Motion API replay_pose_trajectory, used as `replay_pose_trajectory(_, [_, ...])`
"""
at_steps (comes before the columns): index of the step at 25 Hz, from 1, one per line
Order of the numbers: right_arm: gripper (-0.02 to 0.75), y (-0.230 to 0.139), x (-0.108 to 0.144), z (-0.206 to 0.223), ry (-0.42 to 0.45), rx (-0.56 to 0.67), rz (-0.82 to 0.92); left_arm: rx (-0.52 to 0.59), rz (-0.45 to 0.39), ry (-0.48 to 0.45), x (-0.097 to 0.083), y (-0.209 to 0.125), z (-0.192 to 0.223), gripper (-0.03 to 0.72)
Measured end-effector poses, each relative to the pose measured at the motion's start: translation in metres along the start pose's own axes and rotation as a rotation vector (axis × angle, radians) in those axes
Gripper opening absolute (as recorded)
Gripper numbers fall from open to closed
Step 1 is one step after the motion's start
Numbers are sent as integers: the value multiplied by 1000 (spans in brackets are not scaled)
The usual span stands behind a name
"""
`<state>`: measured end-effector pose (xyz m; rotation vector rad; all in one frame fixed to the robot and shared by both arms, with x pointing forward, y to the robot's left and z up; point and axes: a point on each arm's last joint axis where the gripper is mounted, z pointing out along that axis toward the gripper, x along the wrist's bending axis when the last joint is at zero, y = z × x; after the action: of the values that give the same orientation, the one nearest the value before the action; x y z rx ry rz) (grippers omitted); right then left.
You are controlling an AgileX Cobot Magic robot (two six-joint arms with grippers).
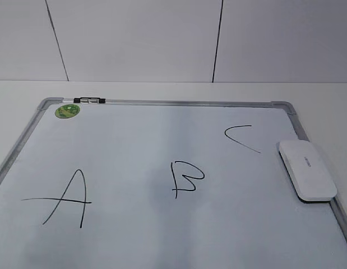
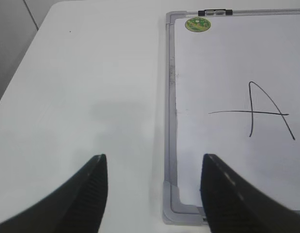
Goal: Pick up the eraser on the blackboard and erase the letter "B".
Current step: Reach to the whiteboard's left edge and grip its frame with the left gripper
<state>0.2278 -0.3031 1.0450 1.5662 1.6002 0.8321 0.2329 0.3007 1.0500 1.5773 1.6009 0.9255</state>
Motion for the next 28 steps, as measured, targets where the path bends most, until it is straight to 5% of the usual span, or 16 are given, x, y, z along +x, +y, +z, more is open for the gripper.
replay_pose_trajectory(28, [575, 0, 0, 0, 0, 0, 0, 0, 0, 0, 0, 0, 0, 444])
